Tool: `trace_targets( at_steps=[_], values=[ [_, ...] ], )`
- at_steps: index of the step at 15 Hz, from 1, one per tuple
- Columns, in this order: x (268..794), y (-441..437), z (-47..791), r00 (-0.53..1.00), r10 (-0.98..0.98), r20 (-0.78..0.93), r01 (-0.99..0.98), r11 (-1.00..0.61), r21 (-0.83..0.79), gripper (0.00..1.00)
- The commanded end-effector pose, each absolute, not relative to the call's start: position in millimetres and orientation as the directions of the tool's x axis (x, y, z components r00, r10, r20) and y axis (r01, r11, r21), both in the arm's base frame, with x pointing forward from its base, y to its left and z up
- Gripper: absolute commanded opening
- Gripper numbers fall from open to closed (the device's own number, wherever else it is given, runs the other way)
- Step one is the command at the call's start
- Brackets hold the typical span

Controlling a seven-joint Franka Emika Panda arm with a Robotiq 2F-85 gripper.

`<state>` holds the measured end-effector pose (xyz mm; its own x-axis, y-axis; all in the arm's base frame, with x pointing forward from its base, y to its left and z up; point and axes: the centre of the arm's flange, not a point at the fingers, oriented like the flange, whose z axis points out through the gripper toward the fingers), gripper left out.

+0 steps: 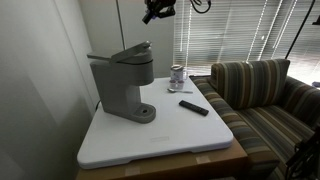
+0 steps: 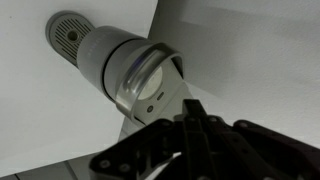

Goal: Open the top compartment of the coffee machine.

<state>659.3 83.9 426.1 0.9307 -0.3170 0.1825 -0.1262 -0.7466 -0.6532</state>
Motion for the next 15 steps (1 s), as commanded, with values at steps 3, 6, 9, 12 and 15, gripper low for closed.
trace_targets(
  at_steps=[3,6,9,12,15],
  values=[
    [641.9,73.6,416.6,0.860,-0.504,0.083,-0.361,-0.715,-0.598,0.00],
    [630.4,70.6,399.2,0.805,-0.593,0.000,-0.496,-0.673,-0.549,0.00],
    [628.8,76.3,384.6,0.779,-0.623,-0.071,-0.562,-0.643,-0.520,0.00],
    [634.5,86.7,372.8,0.768,-0.630,-0.116,-0.595,-0.635,-0.493,0.00],
    [639.4,95.9,365.7,0.760,-0.634,-0.139,-0.615,-0.634,-0.469,0.00]
  ],
)
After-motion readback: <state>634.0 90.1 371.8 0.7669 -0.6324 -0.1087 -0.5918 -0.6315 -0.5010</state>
